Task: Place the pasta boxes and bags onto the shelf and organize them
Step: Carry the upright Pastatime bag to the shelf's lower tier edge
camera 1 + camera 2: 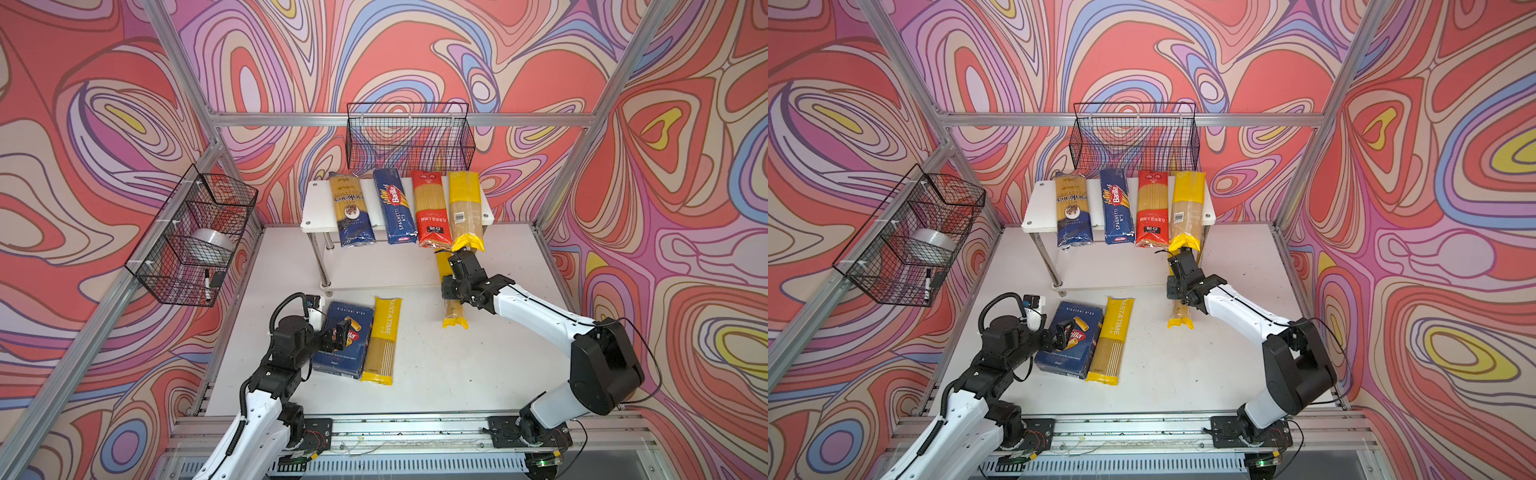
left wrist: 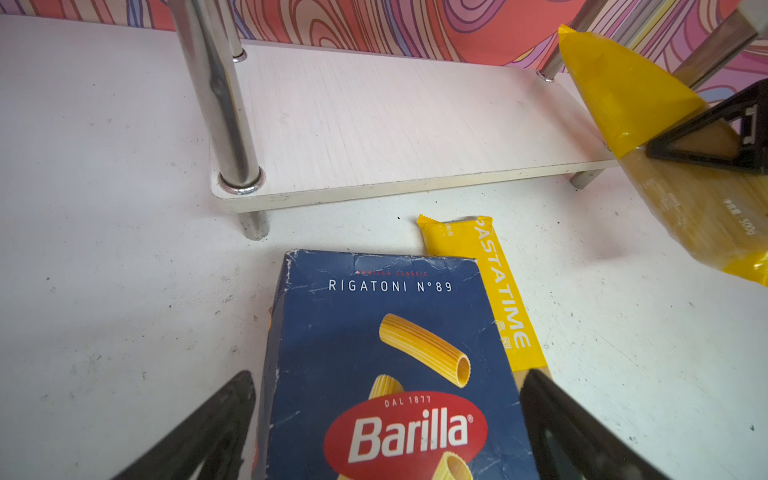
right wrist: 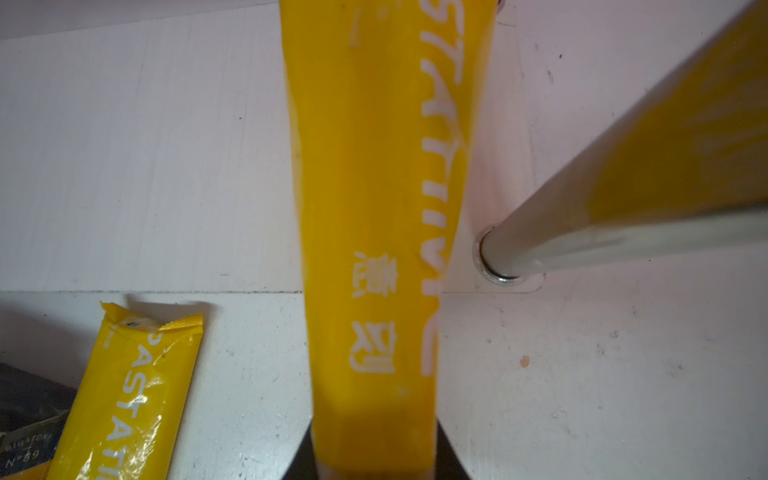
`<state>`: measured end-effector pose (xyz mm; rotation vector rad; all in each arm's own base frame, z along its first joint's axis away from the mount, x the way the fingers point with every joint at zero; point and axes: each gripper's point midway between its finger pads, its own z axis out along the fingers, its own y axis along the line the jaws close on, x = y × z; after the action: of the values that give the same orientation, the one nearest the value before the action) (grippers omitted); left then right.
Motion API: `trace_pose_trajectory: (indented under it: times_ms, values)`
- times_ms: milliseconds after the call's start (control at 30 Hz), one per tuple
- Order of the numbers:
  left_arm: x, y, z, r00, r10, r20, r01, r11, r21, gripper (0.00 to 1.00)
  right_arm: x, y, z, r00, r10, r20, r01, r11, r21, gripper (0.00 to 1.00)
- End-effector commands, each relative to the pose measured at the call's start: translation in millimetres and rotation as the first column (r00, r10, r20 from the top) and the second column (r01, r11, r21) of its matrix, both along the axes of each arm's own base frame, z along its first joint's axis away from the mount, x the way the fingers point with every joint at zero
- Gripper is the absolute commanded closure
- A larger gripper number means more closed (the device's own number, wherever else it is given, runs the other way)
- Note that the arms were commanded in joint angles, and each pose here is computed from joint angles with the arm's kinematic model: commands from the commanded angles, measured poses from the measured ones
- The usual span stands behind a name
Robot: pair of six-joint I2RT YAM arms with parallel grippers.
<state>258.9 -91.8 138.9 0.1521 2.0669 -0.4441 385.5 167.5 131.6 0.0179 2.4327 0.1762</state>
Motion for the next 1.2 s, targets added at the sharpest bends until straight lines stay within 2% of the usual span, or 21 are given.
trace_pose_trajectory:
  times_ms: [0, 233, 600, 733, 933, 967, 1100, 1167]
  values:
    - [1, -2, 8, 1.0, -0.01, 0.015, 0.01, 1.0, 0.002, 0.0, 39, 15, 42, 0.987, -0.011, 0.162, -0.002, 0.997, 0.078, 0.94]
    - [1, -1, 7, 1.0, -0.009, 0.012, 0.009, 1.0, 0.002, 0.0, 54, 10, 17, 0.992, -0.041, 0.117, 0.036, 0.998, 0.044, 0.92]
    - [1, -2, 7, 1.0, -0.015, 0.012, 0.015, 1.0, 0.001, 0.0, 75, 6, 11, 0.992, -0.059, 0.112, 0.056, 0.998, 0.03, 0.91]
    - [1, -2, 8, 1.0, -0.012, 0.015, 0.012, 1.0, 0.002, 0.0, 81, -2, -4, 0.992, -0.083, 0.094, 0.083, 0.997, 0.0, 0.89]
    - [1, -2, 8, 1.0, -0.011, 0.015, 0.011, 1.0, 0.003, 0.0, 87, -8, -7, 0.991, -0.101, 0.09, 0.099, 0.995, 0.028, 0.86]
    - [1, -2, 8, 1.0, -0.011, 0.014, 0.011, 1.0, 0.003, 0.0, 87, -7, -10, 0.991, -0.101, 0.085, 0.099, 0.995, 0.029, 0.83]
    - [1, -2, 8, 1.0, -0.011, 0.014, 0.011, 1.0, 0.002, 0.0, 85, -4, -16, 0.995, -0.083, 0.057, 0.082, 0.996, 0.029, 0.54]
    - [1, -2, 8, 1.0, -0.012, 0.014, 0.012, 1.0, 0.003, 0.0, 83, -1, -15, 0.997, -0.07, 0.042, 0.069, 0.997, 0.038, 0.46]
